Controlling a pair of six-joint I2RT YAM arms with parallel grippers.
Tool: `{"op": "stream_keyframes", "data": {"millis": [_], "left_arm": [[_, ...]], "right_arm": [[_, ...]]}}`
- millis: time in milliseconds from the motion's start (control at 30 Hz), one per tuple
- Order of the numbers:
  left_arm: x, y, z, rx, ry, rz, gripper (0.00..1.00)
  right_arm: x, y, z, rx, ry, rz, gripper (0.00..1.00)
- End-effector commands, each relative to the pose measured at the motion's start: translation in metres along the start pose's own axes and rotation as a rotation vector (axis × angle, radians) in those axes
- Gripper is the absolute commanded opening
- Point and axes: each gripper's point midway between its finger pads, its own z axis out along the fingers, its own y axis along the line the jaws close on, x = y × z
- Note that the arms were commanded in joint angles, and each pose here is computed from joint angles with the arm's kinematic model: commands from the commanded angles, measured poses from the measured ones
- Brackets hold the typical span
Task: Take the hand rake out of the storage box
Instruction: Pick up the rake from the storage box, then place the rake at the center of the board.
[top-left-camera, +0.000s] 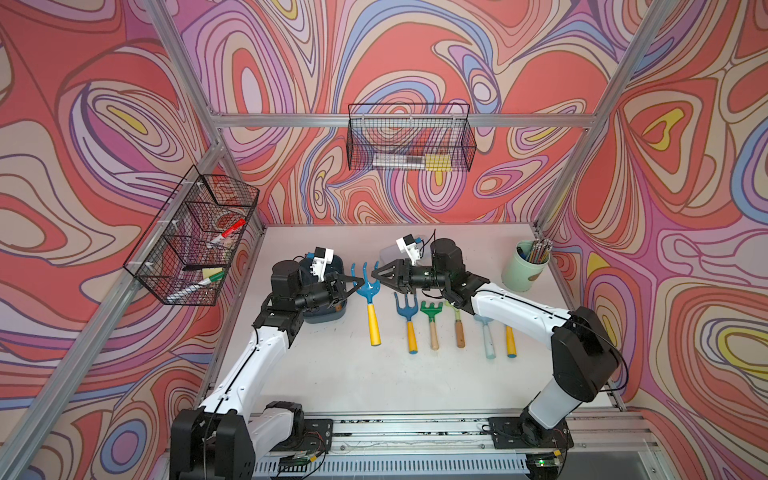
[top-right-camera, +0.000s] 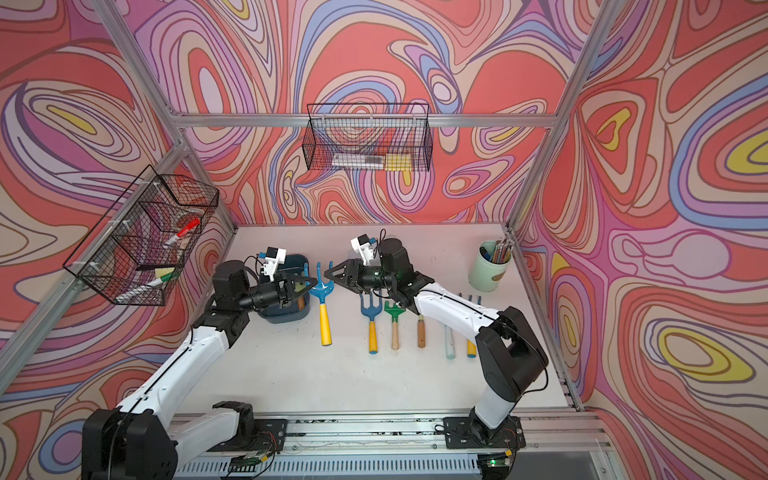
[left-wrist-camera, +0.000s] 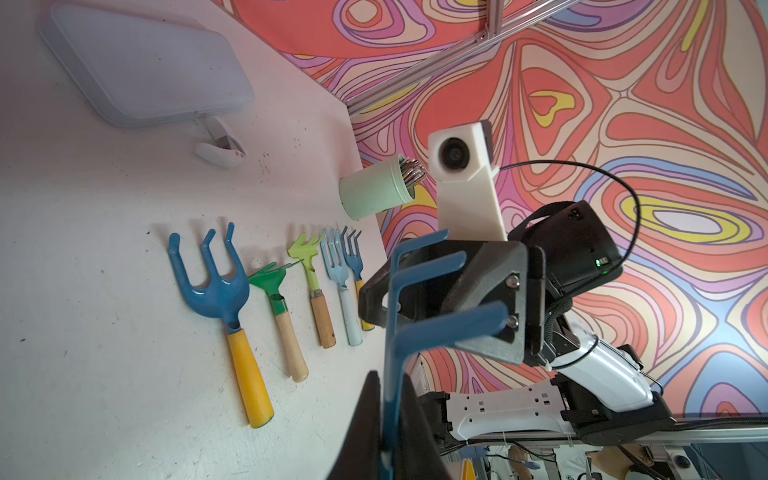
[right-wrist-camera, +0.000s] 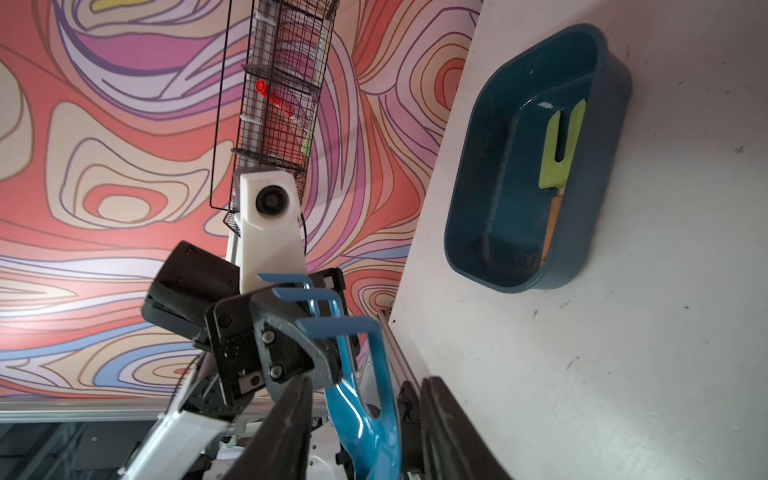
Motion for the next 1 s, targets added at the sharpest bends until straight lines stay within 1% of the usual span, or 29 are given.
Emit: {"op": "stream_keyframes", "data": {"millis": [0, 100, 167, 300, 367, 467, 533, 633, 700, 833, 967], "left_arm": [[0.008, 0.019, 0.000, -0.106, 0.055, 0.011, 0.04], [0.021, 0.044, 0.002, -0.177, 0.106, -0.023, 0.04], [0.029, 0.062, 0.004, -0.220, 0.115, -0.045, 0.04], [0.043, 0.085, 0.018, -0.259, 0.154, -0.069, 0.05], [0.050, 0.087, 0.034, -0.293, 0.192, -0.044, 0.05], [0.057, 0.099, 0.056, -0.360, 0.224, -0.030, 0.04], [0.058, 0.117, 0.062, -0.399, 0.219, -0.073, 0.03], [0.060, 0.141, 0.063, -0.463, 0.184, -0.103, 0.02], [0.061, 0.147, 0.065, -0.455, 0.171, -0.102, 0.03], [0.057, 0.151, 0.076, -0.397, 0.133, -0.107, 0.04], [0.059, 0.160, 0.086, -0.395, 0.169, -0.112, 0.04]], "right_arm": [[-0.006, -0.002, -0.032, 0.093, -0.035, -0.066, 0.49], [-0.008, -0.017, -0.065, 0.224, -0.063, -0.098, 0.53], [-0.010, -0.023, -0.093, 0.302, -0.095, -0.114, 0.55], [-0.009, -0.029, -0.130, 0.389, -0.139, -0.130, 0.57], [-0.007, -0.029, -0.140, 0.415, -0.149, -0.141, 0.57], [-0.007, -0.028, -0.145, 0.432, -0.158, -0.153, 0.57], [-0.008, -0.025, -0.146, 0.427, -0.166, -0.155, 0.58], [-0.006, -0.021, -0.147, 0.414, -0.167, -0.160, 0.58], [-0.003, -0.021, -0.147, 0.406, -0.165, -0.158, 0.58], [0.002, -0.027, -0.144, 0.390, -0.161, -0.135, 0.58], [0.005, -0.033, -0.140, 0.370, -0.160, -0.110, 0.58]]}}
